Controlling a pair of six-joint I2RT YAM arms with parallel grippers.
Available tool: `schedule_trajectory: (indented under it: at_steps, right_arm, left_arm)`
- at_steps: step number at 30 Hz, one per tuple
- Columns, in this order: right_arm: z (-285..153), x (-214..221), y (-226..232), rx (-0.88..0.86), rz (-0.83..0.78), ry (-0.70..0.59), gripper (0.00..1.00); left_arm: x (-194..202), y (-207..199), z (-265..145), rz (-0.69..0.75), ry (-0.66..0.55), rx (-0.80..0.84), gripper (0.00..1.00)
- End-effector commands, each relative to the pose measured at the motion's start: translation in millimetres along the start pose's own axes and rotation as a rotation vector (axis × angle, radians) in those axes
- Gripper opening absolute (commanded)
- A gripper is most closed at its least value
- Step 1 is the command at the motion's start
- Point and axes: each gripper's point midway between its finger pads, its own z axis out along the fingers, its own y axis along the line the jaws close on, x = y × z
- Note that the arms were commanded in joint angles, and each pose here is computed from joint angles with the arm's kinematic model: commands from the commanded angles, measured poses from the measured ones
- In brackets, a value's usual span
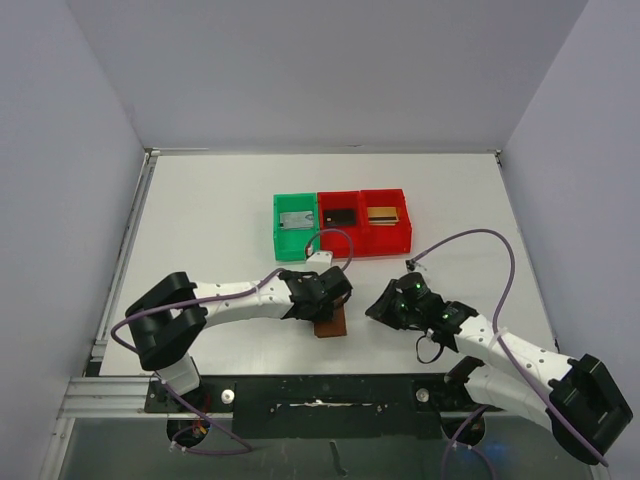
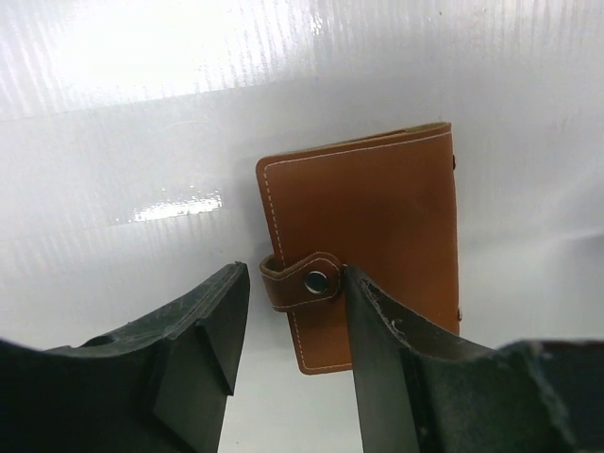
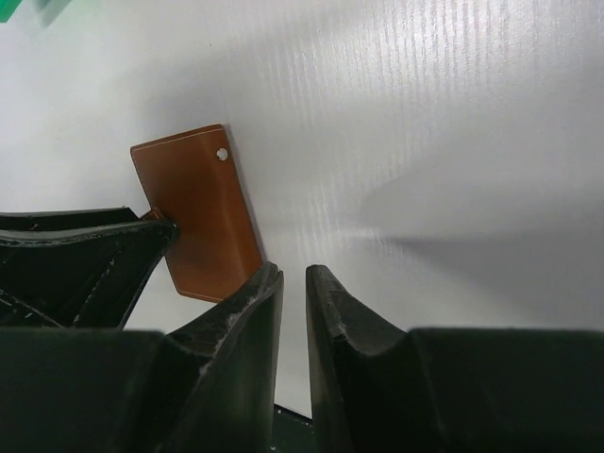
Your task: Take the credit cards out of the card holder
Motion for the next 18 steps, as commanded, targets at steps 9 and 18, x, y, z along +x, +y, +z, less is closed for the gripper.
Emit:
schedule_trajectory:
  at_steps: [9,18]
  right_arm:
    - [3,-6,25,-0.083,-0.029,0.001,0.18]
    - [6,-4,30,-0.095,-0.040,0.023,0.18]
  left_arm:
    - [-24,14,-20,-0.110,-0.121,0.023,0.32]
    - [-18,22,-18,-0.145,-0.118,0.031,0.23]
